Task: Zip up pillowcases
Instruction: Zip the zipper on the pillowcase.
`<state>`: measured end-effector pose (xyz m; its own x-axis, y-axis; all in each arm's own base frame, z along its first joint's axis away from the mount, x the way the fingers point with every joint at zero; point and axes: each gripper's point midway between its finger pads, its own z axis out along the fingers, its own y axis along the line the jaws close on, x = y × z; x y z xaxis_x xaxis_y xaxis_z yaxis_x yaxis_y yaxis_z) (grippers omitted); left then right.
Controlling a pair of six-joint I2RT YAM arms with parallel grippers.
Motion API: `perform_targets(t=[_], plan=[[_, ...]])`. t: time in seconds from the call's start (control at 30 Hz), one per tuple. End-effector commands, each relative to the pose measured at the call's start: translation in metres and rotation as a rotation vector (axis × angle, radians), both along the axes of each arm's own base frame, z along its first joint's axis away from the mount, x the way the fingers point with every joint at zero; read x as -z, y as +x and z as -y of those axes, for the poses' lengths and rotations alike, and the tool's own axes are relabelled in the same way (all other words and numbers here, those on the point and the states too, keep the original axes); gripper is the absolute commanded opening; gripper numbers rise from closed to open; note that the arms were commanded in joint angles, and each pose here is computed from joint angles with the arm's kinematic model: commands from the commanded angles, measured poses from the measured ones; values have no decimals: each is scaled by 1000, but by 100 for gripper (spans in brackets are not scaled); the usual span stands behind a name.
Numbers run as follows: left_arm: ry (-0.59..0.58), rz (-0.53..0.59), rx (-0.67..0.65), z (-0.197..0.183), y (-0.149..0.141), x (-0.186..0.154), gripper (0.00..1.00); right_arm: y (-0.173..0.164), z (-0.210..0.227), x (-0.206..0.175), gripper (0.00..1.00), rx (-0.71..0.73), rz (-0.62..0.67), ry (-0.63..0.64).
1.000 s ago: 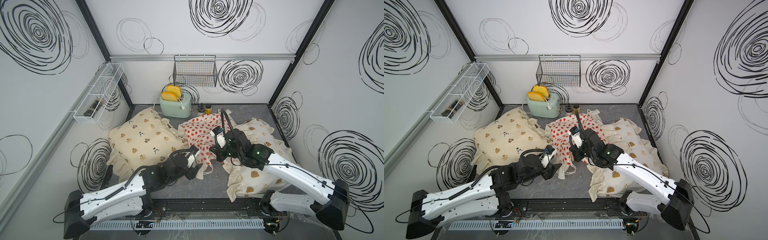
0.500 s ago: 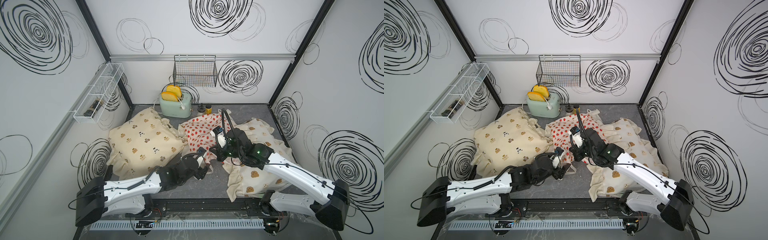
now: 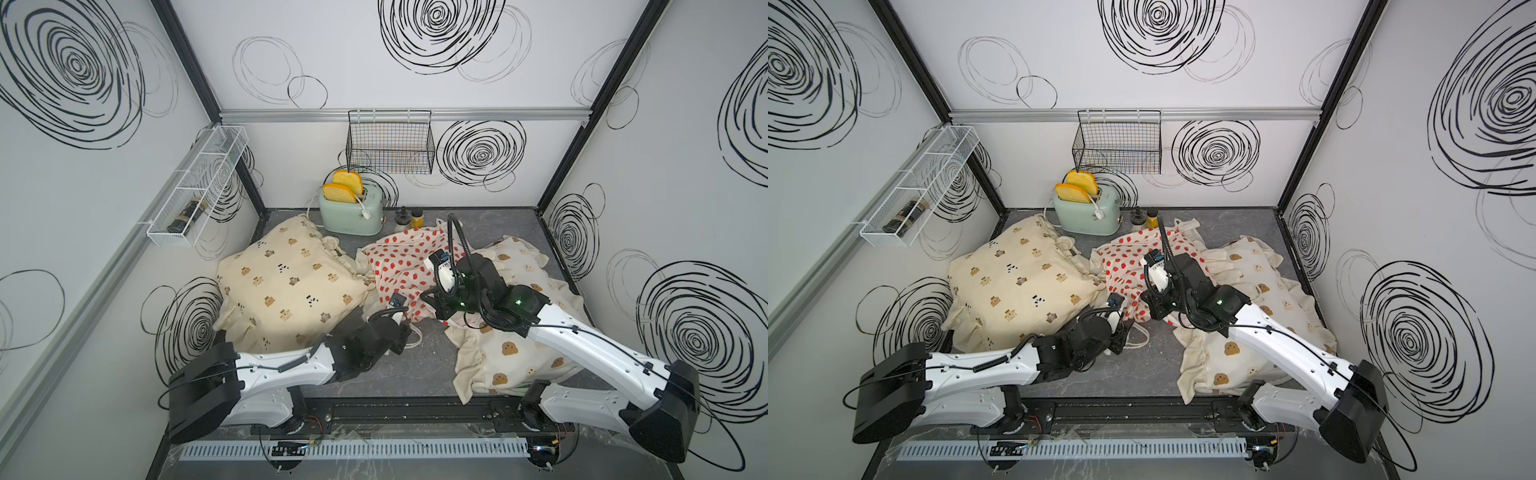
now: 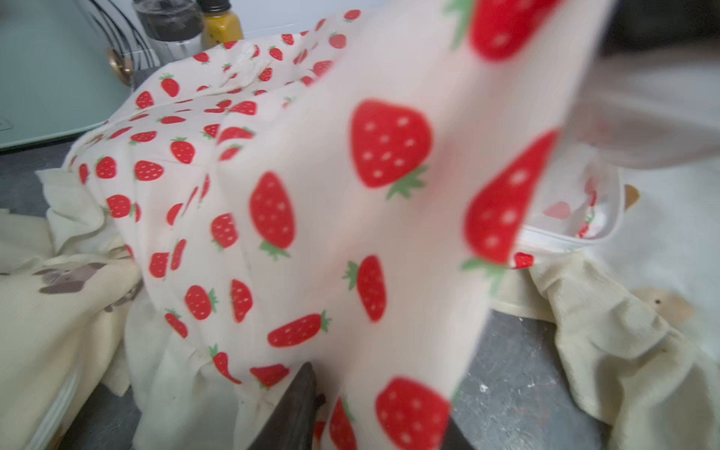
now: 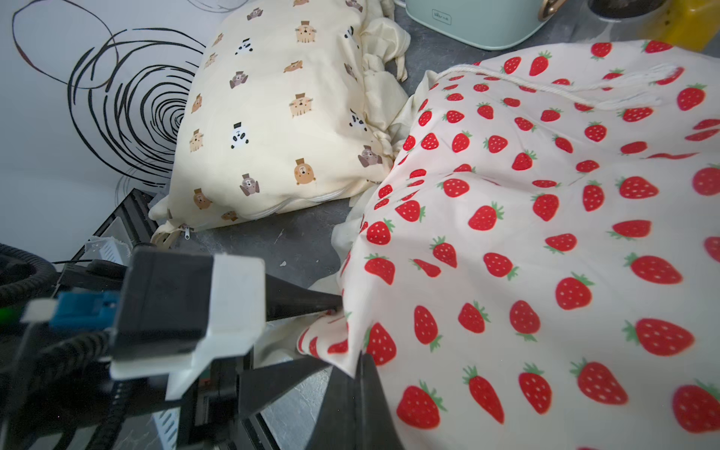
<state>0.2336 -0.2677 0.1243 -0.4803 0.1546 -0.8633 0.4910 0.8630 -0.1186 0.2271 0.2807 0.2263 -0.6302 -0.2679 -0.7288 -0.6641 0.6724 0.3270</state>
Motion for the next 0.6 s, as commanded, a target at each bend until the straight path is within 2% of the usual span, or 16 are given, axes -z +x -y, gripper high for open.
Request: perform_targets(t=[0.0,0.23,0.37,0.4,0.43,0.57], plan=[[-96,13,-32,-14,8,-13,27,6,4,-5,0,26,2,31],[-94,53,18,-34,7,-28,0,11,6,11,0,44,-31,12],[-74,84,66,-37,4,-40,0,14,4,11,3,43,-33,25],[-72,93,79,-37,3,-44,0,13,3,10,8,38,-34,29],[-74,100,98,-37,2,-48,0,12,3,10,19,32,-37,32],[-110,102,183,-31,-3,-65,0,8,10,5,27,40,-38,10]])
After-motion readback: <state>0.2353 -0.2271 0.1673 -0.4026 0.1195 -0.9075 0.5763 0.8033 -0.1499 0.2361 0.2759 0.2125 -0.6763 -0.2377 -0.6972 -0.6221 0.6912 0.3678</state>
